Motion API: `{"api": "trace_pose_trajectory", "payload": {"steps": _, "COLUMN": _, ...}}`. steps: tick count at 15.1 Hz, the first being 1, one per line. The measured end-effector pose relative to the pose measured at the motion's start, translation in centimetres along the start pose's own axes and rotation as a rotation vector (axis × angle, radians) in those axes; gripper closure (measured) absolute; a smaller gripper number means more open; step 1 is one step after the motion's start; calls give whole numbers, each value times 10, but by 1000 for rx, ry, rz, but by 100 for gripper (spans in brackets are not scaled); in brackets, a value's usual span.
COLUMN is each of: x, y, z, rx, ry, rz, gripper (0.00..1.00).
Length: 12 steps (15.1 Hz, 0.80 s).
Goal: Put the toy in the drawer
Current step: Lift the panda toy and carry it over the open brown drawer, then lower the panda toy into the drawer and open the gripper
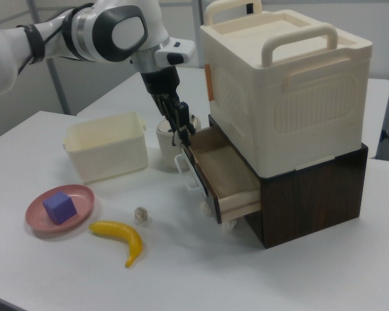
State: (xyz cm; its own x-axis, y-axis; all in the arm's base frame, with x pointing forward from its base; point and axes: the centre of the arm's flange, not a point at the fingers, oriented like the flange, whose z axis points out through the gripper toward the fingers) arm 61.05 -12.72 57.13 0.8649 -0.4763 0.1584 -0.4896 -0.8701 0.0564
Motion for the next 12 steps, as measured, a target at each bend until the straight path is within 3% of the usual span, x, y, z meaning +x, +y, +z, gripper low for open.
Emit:
{"api": "trace_pose_trajectory", "payload": {"steps": 7, "x": 21, "y": 17, "z": 22, "rx": -14, "ry": 57, "rz": 154, "gripper": 66}}
{"api": "trace_pose_trajectory", "payload": {"steps": 12, "x": 26, "y": 19, "z": 29, "rx": -22, "ry": 68, "rz": 188, "gripper": 65}}
